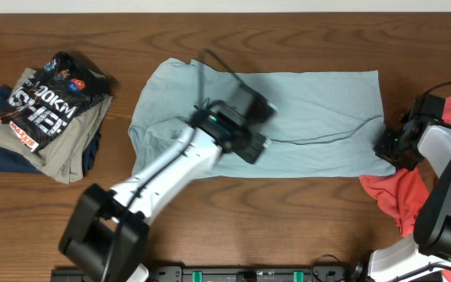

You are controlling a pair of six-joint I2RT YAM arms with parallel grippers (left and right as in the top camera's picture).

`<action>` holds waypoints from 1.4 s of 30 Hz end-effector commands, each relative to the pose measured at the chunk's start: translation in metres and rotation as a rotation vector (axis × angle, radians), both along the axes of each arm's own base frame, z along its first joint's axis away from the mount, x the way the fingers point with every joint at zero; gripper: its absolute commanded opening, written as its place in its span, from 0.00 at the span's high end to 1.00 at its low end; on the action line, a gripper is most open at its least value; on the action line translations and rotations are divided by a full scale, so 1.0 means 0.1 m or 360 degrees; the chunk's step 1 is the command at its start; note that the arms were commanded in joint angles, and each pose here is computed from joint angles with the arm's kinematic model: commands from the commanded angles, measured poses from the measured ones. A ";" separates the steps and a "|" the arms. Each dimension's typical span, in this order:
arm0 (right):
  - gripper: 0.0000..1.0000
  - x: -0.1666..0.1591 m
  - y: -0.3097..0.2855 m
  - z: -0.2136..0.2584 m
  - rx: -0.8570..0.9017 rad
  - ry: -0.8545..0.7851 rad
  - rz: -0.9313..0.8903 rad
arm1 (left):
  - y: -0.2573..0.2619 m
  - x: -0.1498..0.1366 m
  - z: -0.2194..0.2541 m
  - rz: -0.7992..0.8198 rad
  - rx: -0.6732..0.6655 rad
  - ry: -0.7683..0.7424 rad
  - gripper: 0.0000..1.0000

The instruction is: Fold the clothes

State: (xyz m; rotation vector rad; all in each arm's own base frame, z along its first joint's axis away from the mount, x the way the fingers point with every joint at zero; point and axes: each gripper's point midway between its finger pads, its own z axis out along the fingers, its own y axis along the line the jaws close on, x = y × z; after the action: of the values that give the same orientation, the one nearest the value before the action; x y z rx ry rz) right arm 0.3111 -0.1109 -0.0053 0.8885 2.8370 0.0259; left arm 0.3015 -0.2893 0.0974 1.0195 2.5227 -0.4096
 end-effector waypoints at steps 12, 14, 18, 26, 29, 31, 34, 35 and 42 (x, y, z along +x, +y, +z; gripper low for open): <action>0.76 -0.37 0.05 -0.34 0.0052 0.0226 -0.0048 | -0.60 -0.10 -0.60 -0.0329 0.0041 -0.0108 0.46; 0.76 -0.37 0.05 -0.34 0.0051 0.0225 -0.0048 | -0.64 -0.19 -0.67 -0.0364 0.0036 -0.0067 0.50; 0.76 -0.37 0.05 -0.34 0.0051 0.0224 -0.0048 | -0.77 -0.34 -0.70 -0.0359 -0.0065 0.0058 0.55; 0.76 -0.37 0.05 -0.34 0.0052 0.0226 -0.0048 | -0.98 -0.35 -0.71 -0.0252 -0.0263 0.0180 0.59; 0.76 -0.37 0.05 -0.34 0.0051 0.0225 -0.0048 | -1.02 -0.41 -0.79 -0.0232 -0.0298 0.0276 0.59; 0.76 -0.37 0.05 -0.34 0.0051 0.0225 -0.0048 | -1.03 -0.42 -0.82 -0.0235 -0.0299 0.0289 0.59; 0.76 -0.37 0.05 -0.34 0.0051 0.0225 -0.0048 | -1.04 -0.40 -0.82 -0.0232 -0.0307 0.0277 0.59; 0.76 -0.37 0.05 -0.34 0.0051 0.0225 -0.0048 | -1.04 -0.37 -0.82 -0.0227 -0.0311 0.0260 0.59; 0.76 -0.38 0.05 -0.34 0.0051 0.0226 -0.0048 | -1.02 0.03 -0.73 -0.0119 -0.0350 0.0044 0.59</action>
State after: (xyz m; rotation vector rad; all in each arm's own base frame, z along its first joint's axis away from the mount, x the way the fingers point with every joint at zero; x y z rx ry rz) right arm 0.3107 -0.1104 -0.0054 0.8898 2.8387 0.0311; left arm 0.2883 -0.3997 0.0246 1.0859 2.4066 -0.7551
